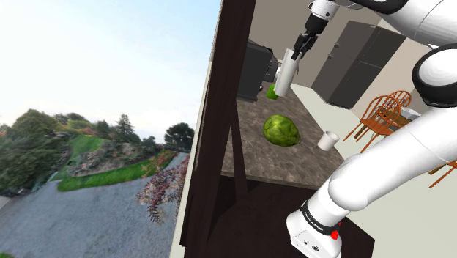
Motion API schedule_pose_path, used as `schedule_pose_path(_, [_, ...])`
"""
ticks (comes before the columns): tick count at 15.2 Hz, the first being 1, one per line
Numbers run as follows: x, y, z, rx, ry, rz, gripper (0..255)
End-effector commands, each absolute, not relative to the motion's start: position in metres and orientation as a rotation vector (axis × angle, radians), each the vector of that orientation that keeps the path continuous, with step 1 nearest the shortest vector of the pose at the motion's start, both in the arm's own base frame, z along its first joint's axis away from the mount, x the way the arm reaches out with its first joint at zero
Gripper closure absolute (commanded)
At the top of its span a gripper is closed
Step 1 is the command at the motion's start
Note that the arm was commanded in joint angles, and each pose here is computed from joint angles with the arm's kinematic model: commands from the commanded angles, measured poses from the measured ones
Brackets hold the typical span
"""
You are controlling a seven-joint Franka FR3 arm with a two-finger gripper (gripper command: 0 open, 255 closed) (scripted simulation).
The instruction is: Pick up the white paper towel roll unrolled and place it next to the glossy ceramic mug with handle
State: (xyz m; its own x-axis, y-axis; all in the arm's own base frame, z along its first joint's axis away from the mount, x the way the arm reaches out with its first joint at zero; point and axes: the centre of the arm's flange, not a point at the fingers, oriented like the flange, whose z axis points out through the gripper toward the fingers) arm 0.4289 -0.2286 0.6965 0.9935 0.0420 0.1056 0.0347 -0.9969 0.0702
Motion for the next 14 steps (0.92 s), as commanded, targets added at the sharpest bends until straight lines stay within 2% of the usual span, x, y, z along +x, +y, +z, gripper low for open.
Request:
schedule_pose_path(1, [0.410, -0.247, 0.697, 3.069, 0.061, 0.165, 255])
schedule_pose_path(14, [0.289, -0.369, 0.697, 3.069, 0.061, 0.165, 255])
